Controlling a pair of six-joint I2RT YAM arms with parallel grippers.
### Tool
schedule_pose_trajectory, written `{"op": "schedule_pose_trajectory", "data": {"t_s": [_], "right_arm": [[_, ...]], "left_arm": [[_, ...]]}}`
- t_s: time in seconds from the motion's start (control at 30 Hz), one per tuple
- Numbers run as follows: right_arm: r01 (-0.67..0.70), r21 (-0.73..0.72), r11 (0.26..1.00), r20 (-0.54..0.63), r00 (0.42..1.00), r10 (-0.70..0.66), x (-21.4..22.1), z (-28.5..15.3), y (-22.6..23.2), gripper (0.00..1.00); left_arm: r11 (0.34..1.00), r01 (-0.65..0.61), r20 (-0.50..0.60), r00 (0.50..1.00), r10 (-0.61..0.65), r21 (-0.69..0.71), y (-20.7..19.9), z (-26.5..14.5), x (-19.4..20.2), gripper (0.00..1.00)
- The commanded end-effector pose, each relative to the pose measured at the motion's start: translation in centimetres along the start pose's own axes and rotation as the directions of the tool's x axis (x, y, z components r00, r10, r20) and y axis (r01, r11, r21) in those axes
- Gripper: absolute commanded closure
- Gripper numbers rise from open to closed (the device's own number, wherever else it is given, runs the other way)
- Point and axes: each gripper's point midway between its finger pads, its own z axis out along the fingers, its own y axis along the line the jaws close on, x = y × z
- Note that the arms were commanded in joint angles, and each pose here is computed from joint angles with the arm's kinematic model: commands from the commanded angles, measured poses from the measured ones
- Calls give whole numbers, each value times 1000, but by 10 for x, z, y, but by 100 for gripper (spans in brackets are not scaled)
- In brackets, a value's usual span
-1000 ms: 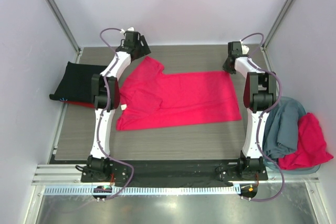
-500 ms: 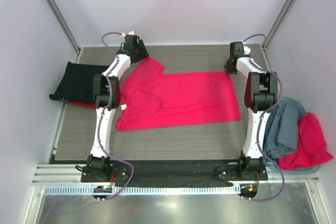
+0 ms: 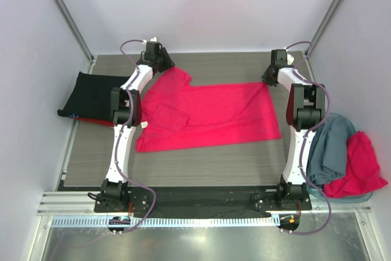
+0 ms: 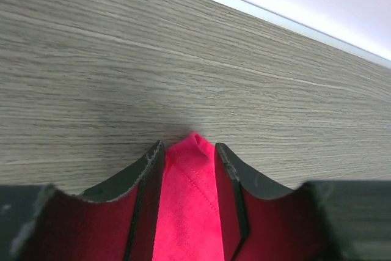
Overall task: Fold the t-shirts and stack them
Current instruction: Fold the tshirt
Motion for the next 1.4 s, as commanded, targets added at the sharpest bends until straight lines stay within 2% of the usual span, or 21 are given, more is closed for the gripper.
{"op": "schedule_pose_trajectory", "data": {"t_s": [0.0, 0.07, 0.17, 0.4, 0.53, 0.57, 0.6, 0.8, 1.37], "right_arm": [[-18, -24, 1000, 6, 1000, 18, -5, -9, 2, 92], [-18, -31, 999, 6, 1000, 18, -5, -10, 3, 92], [-20, -38, 999, 8, 1000, 21, -7, -10, 5, 92], [-30, -67, 997, 2, 1000, 30, -10, -12, 9, 92], [-33, -88, 996, 21, 999, 35, -21, -24, 15, 92], [-34, -97, 995, 32, 999, 37, -27, -30, 18, 92], [-31, -98, 995, 31, 999, 34, -27, -34, 17, 92], [-35, -106, 994, 41, 998, 40, -35, -50, 18, 92], [-26, -81, 996, 28, 999, 28, -24, -77, 1, 91]], "left_arm": [[999, 7, 34, 999, -9, 40, -6, 0, -16, 63], [999, 8, 38, 999, -9, 41, -4, 1, -16, 69], [998, 9, 62, 998, -13, 68, -5, 3, -23, 100], [988, 5, 115, 993, -23, 154, -18, -7, -44, 100], [983, -5, 159, 987, -24, 182, -27, -27, -58, 100], [978, -21, 202, 979, -22, 208, -39, -41, -76, 100], [979, -17, 191, 981, -23, 203, -36, -42, -69, 100], [971, -38, 239, 971, -20, 237, -55, -82, -90, 100], [943, -25, 245, 968, -61, 331, -68, -177, -61, 100]]}}
